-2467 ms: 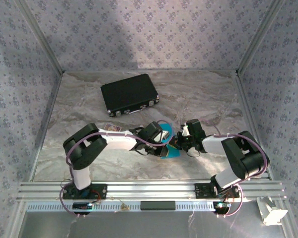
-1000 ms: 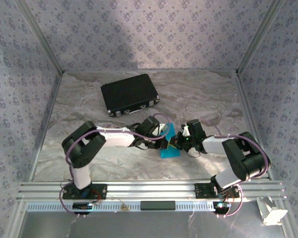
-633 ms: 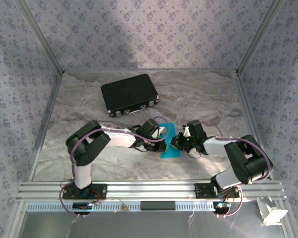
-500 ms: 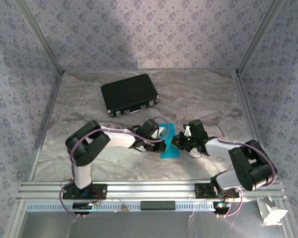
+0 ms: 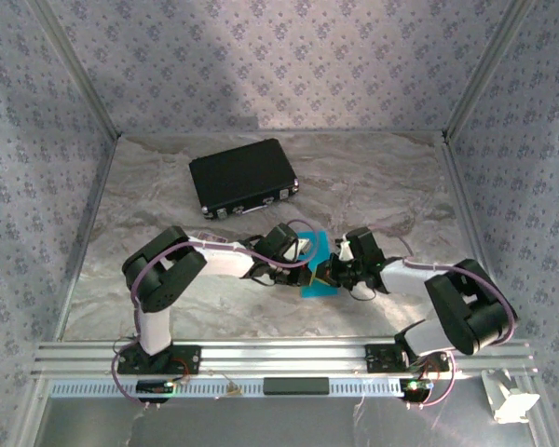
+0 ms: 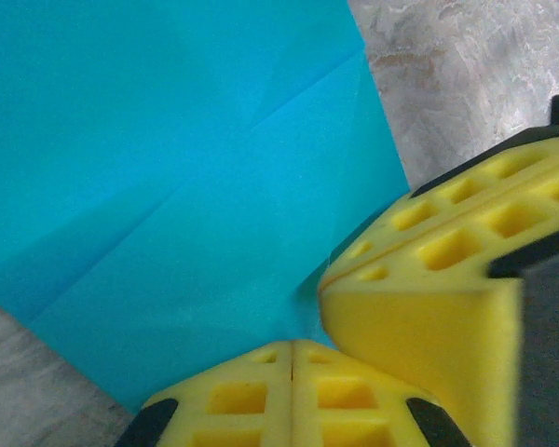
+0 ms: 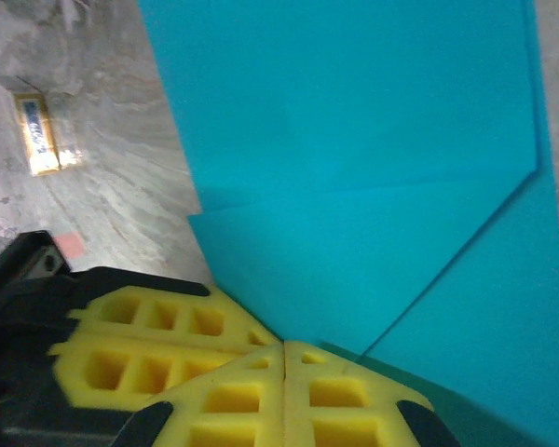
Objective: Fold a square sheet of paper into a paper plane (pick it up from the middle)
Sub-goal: Fold the triangle a second time at the center of the table.
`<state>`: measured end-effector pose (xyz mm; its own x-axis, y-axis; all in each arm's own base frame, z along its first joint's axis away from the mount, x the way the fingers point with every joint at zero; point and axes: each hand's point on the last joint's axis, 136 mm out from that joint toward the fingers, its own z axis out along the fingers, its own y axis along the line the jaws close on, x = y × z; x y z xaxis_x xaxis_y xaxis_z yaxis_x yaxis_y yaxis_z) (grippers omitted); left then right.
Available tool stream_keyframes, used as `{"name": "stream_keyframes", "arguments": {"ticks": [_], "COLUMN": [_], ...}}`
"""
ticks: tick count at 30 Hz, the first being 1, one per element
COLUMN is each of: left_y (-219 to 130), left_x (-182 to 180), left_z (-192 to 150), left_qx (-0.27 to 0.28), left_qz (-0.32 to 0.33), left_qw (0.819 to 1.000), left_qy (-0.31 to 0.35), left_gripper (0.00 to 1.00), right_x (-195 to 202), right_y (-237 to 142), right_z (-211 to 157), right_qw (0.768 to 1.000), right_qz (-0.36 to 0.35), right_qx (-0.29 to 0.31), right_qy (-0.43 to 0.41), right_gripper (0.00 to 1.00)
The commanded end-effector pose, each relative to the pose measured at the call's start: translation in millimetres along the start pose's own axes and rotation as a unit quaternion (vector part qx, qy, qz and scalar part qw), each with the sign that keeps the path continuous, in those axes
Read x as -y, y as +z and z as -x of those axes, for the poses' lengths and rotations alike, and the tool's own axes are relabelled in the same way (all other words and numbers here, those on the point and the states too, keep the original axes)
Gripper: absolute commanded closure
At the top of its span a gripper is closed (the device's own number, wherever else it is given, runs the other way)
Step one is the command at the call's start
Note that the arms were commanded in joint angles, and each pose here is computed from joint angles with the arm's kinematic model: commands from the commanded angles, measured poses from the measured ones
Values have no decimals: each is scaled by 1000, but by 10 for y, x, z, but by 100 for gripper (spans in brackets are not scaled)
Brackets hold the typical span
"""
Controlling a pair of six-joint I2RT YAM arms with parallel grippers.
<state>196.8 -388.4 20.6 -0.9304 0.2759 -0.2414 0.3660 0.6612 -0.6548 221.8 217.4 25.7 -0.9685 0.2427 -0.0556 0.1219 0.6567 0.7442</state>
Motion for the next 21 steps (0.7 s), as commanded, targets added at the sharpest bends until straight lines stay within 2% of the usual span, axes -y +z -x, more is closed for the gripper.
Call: {"name": "stream_keyframes", "arguments": {"ticks": [1, 5, 16, 21], "left_y": [43, 48, 56, 54], "left_x": [-290, -293, -317, -315], "left_z": [-255, -259, -278, -272], "left_qx": [-34, -36, -41, -39], "left_qz": [48, 49, 54, 53], "left_qw": [998, 998, 998, 998], "left_qy": [-15, -15, -14, -15], "left_gripper": [99, 99, 100, 100], "right_x": [50, 298, -46, 146], "right_y": [58, 69, -48, 15], "right_z": [-41, -110, 252, 335], "right_qw": [1000, 998, 1000, 999], "right_qz": [-3, -55, -14, -31], "right_qx": [-13, -23, 20, 21], "right_qy": [3, 20, 7, 26], "right_gripper": [100, 100, 100, 100]}}
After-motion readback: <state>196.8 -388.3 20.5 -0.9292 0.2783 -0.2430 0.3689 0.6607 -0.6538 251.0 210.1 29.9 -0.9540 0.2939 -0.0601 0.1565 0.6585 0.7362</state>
